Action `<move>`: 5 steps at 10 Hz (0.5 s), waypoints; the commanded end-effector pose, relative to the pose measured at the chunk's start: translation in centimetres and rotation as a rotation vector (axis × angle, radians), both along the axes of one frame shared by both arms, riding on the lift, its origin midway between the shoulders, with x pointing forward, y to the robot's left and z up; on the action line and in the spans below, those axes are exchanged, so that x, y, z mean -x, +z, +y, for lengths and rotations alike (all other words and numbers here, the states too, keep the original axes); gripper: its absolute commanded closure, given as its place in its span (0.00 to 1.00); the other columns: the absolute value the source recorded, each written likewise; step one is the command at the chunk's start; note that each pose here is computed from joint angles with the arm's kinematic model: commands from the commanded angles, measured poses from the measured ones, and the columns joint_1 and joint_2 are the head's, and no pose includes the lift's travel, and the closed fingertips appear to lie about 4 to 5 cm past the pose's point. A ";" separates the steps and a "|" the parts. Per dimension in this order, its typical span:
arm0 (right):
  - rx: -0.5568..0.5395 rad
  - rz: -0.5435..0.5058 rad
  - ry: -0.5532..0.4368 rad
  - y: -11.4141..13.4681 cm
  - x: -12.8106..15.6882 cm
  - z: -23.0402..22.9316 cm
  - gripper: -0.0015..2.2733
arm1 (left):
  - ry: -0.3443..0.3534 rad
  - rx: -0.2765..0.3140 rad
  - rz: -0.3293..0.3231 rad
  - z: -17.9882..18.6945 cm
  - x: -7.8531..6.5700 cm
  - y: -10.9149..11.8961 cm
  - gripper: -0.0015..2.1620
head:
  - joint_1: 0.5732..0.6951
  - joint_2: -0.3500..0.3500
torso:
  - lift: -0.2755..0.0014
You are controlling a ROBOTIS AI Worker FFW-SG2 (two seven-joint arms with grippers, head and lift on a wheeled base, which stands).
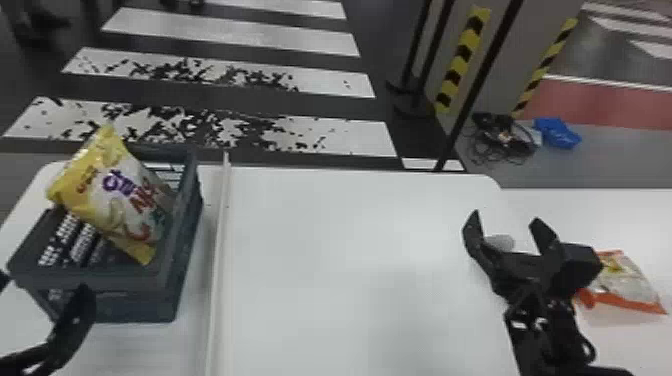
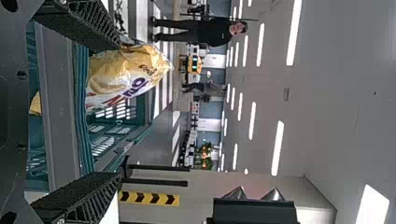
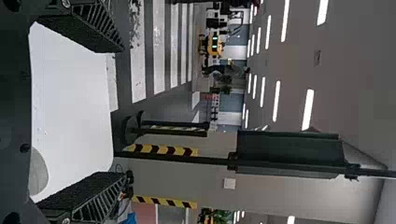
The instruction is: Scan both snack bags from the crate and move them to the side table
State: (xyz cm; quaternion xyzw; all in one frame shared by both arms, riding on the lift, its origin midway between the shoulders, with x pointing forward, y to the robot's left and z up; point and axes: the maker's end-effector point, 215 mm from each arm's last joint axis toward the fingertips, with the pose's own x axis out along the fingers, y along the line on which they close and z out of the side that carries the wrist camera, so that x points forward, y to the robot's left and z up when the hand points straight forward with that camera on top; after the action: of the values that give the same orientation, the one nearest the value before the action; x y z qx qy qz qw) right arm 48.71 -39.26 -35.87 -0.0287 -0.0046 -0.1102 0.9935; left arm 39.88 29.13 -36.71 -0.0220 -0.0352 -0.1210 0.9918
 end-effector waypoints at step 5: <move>-0.013 -0.063 0.111 -0.9 4.2 12.5 0.02 | 0.004 0.013 0.003 -0.4 -0.1 -0.1 0.01 | 1.00 0.48 | 0.64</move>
State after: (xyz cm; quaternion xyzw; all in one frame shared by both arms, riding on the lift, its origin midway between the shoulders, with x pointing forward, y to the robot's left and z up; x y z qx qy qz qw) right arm 44.96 -27.84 -36.56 -0.0232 -0.0367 -0.0617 0.9971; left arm 39.98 28.79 -36.83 -0.0277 -0.0349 -0.1183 0.9920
